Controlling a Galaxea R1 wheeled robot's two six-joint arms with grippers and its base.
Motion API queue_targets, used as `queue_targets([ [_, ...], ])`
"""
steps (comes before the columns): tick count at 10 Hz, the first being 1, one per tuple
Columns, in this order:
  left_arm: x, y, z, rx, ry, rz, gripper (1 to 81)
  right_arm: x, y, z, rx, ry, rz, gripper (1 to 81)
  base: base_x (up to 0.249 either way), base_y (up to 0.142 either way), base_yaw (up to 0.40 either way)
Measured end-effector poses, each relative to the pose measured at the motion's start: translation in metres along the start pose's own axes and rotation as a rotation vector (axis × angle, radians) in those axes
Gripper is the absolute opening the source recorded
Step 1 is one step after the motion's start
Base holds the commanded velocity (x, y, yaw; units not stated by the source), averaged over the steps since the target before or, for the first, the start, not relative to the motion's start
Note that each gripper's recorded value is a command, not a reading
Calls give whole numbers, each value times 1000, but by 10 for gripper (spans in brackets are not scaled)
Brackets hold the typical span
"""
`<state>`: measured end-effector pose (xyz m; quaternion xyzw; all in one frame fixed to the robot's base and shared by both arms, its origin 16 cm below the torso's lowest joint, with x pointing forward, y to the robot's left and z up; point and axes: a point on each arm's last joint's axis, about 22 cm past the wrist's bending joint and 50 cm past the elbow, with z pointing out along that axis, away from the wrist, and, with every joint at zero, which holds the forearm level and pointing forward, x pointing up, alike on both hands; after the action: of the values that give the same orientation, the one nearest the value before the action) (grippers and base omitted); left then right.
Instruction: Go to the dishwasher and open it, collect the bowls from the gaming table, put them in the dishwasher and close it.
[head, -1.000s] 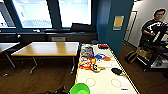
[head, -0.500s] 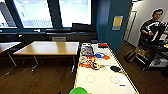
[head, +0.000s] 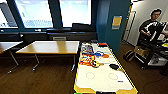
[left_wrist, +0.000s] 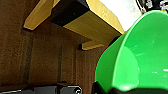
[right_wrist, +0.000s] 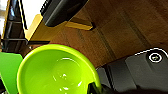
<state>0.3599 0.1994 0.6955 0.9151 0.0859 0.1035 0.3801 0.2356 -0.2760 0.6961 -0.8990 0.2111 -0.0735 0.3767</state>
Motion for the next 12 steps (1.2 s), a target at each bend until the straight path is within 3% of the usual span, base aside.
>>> queue_targets([
  [3, -39, -23, 10, 17, -24, -12, 10, -12, 9, 30, -5, -18, -39, 10, -111, 0, 0],
  [5, -62, -42, 21, 46, -40, -13, 10, -13, 37, 44, -53, -15, -52, 10, -112, 0, 0],
  [6, -67, -42, 27, 44, -34, 3, 10, -5, 44, 48, -67, 6, -68, 10, -112, 0, 0],
  [9, -59, -20, 24, 17, 6, 53, 10, -28, 34, 60, -41, -8, -100, 10, -112, 0, 0],
  [10, -58, -20, 22, 18, 13, 62, 10, -22, 39, 58, -51, 9, -107, 10, -102, 0, 0],
  [12, -77, -31, 24, 34, -4, 59, 10, -25, 50, 60, -69, 13, -109, 10, 0, 0, 0],
])
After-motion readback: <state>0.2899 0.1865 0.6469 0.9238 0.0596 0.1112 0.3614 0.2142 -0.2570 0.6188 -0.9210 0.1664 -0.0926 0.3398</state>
